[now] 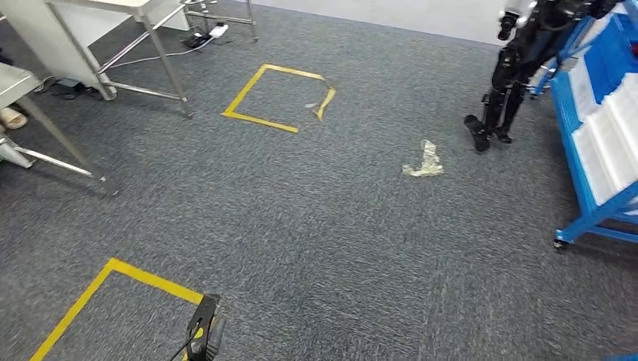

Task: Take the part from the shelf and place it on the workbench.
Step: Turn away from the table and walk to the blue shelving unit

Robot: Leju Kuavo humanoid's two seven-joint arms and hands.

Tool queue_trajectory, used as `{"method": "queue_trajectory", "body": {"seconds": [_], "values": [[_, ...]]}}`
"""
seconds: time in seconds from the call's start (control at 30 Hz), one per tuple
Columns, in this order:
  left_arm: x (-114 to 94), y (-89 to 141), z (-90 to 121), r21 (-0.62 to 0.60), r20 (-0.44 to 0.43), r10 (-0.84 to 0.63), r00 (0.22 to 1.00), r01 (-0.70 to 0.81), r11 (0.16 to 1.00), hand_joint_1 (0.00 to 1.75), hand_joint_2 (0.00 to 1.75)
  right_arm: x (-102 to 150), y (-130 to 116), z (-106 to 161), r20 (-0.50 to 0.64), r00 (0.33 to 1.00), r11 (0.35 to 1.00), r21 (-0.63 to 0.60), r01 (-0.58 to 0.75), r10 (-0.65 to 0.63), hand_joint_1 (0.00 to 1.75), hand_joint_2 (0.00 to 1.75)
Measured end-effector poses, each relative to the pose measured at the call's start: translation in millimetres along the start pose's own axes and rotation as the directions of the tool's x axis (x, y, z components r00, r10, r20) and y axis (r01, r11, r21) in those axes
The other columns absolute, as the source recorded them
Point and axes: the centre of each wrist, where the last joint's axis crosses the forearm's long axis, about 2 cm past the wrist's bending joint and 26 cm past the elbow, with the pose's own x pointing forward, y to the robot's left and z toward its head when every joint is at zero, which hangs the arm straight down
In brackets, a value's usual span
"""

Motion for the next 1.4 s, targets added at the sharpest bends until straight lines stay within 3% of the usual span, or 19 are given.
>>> {"method": "queue_trajectory", "body": {"seconds": [0.27, 0.5, 0.8, 1.0, 1.13, 1.2, 1.3, 1.4], "values": [[1.5, 3.1, -0.9, 0.034, -0.003, -0.027, 1.0, 0.028, 0.999, 0.0, 0.0, 2.0, 3.4, 0.8, -0.005, 1.0, 1.0, 0.008, 0.001, -0.001, 0.0, 0.0], [33.7, 10.7, -5.3, 0.092, 0.085, -0.134, 0.987, 0.126, 0.988, 0.0, 0.0, 3.1, 6.5, 1.4, -0.001, 1.0, 1.0, 0.018, 0.0, 0.0, 0.0, 0.0], [35.1, 16.4, -8.2, 0.105, 0.089, -0.178, 0.98, 0.168, 0.98, 0.0, 0.0, 5.3, 8.2, 1.9, 0.01, 1.0, 1.0, 0.021, 0.001, -0.001, 0.0, 0.0], [30.5, 16.9, -10.1, 0.039, 0.08, -0.246, 0.966, 0.244, 0.969, 0.0, 0.0, 4.5, 7.2, 1.6, 0.015, 1.0, 1.0, 0.027, -0.004, 0.004, 0.0, 0.0], [10.4, 17.2, -10.1, 0.045, 0.068, -0.251, 0.966, 0.248, 0.968, 0.0, 0.0, 3.9, 6.8, 1.5, 0.017, 1.0, 1.0, 0.027, -0.009, 0.008, 0.0, 0.0], [-10.4, 18.8, -9.4, 0.022, 0.055, -0.244, 0.968, 0.243, 0.97, 0.0, 0.0, 1.7, 8.0, 1.6, 0.021, 1.0, 1.0, 0.029, 0.003, -0.003, 0.0, 0.0], [-83.4, 47.3, -4.0, -0.083, 0.037, -0.263, 0.964, 0.265, 0.961, 0.0, 0.0, -5.9, 11.5, 2.0, 0.037, 0.998, 0.998, 0.032, 0.054, -0.055, 0.0, 0.0], [-150.7, 75.4, 12.8, -0.148, -0.068, -0.27, 0.96, 0.258, 0.955, 0.0, 0.0, -21.0, 17.8, 3.0, 0.022, 0.997, 0.996, 0.039, 0.077, -0.078, 0.0, 0.0]]}}
